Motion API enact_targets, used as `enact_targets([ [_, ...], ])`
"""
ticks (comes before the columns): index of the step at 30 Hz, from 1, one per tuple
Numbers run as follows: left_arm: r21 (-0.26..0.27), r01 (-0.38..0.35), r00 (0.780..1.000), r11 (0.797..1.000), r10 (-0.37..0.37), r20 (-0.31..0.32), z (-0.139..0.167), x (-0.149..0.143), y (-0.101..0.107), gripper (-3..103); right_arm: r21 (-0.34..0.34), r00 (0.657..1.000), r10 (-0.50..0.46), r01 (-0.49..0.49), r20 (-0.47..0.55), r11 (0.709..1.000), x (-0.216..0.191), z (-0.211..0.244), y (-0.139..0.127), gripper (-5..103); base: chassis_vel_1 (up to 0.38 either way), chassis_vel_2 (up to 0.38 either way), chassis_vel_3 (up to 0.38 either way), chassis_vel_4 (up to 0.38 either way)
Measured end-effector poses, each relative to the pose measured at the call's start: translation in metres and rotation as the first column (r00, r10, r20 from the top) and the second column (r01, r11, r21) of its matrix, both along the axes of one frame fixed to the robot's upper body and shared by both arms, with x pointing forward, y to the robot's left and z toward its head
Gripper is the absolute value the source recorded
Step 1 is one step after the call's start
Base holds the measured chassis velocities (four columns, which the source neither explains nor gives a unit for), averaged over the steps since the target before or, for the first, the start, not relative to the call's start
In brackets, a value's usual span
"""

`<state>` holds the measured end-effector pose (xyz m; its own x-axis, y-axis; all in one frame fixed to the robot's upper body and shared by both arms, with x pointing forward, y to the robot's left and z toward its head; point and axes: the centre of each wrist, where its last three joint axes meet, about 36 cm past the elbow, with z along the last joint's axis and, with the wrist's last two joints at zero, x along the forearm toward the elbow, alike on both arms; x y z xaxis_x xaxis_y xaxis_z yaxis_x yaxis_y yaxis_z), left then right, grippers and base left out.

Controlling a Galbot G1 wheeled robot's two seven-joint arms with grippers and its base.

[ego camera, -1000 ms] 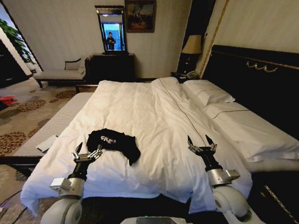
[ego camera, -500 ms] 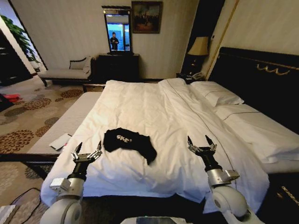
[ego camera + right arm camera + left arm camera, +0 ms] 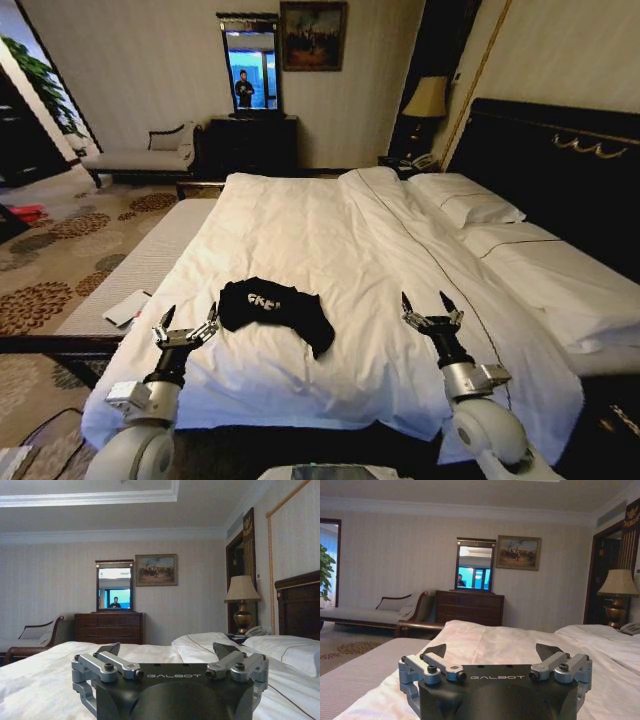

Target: Fold the clothes on the bed.

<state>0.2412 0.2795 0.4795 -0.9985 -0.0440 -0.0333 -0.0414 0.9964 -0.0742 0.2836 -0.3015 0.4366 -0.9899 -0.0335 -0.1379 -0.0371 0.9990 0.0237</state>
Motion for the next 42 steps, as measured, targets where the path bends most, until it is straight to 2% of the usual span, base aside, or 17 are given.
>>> enact_targets([
  [16, -0.003, -0.012, 1.000, 1.000, 0.012, -0.007, -0.004, 0.002, 0.000, 100, 0.029, 0.999, 0.010, -0.012, 0.049, 1.000, 0.004, -0.004, 0.006, 100, -0.049, 0.088, 0.046, -0.083],
  [21, -0.007, -0.017, 0.999, 1.000, 0.016, -0.033, -0.004, 0.006, 0.002, 100, 0.028, 0.999, 0.012, -0.014, 0.050, 1.000, 0.005, -0.005, 0.007, 100, 0.000, 0.000, 0.000, 0.000],
  [25, -0.002, -0.023, 0.998, 1.000, 0.023, -0.062, 0.003, 0.022, 0.010, 100, 0.025, 0.998, 0.014, -0.016, 0.055, 1.000, 0.007, -0.006, 0.009, 100, 0.000, 0.000, 0.000, 0.000],
  [27, -0.019, -0.006, 0.996, 1.000, 0.004, -0.094, 0.011, 0.036, 0.020, 100, 0.025, 0.998, 0.018, -0.020, 0.061, 0.999, 0.008, -0.006, 0.011, 100, 0.000, 0.000, 0.000, 0.000],
  [29, -0.042, 0.030, 0.987, 0.999, -0.036, -0.159, 0.014, 0.051, 0.029, 100, 0.024, 0.998, 0.023, -0.024, 0.067, 0.999, 0.009, -0.006, 0.013, 100, 0.000, 0.000, 0.000, 0.000],
  [30, -0.042, 0.030, 0.987, 0.999, -0.036, -0.159, 0.014, 0.051, 0.029, 100, 0.024, 0.998, 0.023, -0.024, 0.067, 0.999, 0.009, -0.006, 0.013, 100, 0.000, 0.000, 0.000, 0.000],
  [35, 0.001, 0.126, 0.942, 0.992, -0.119, -0.314, -0.012, 0.086, 0.040, 100, 0.016, 0.997, 0.023, -0.024, 0.071, 1.000, 0.020, -0.017, 0.012, 100, 0.000, 0.000, 0.000, 0.000],
  [36, 0.001, 0.126, 0.942, 0.992, -0.119, -0.314, -0.012, 0.086, 0.040, 100, 0.016, 0.997, 0.023, -0.024, 0.071, 1.000, 0.020, -0.017, 0.012, 100, 0.000, 0.000, 0.000, 0.000],
  [39, 0.010, 0.179, 0.918, 0.984, -0.163, -0.361, -0.032, 0.100, 0.039, 100, 0.019, 0.997, 0.031, -0.033, 0.066, 0.999, 0.030, -0.024, 0.015, 100, 0.000, 0.000, 0.000, 0.000],
  [42, 0.018, 0.197, 0.911, 0.980, -0.176, -0.373, -0.044, 0.105, 0.042, 100, 0.025, 0.997, 0.045, -0.046, 0.056, 0.999, 0.039, -0.031, 0.019, 100, 0.000, 0.000, 0.000, 0.000],
])
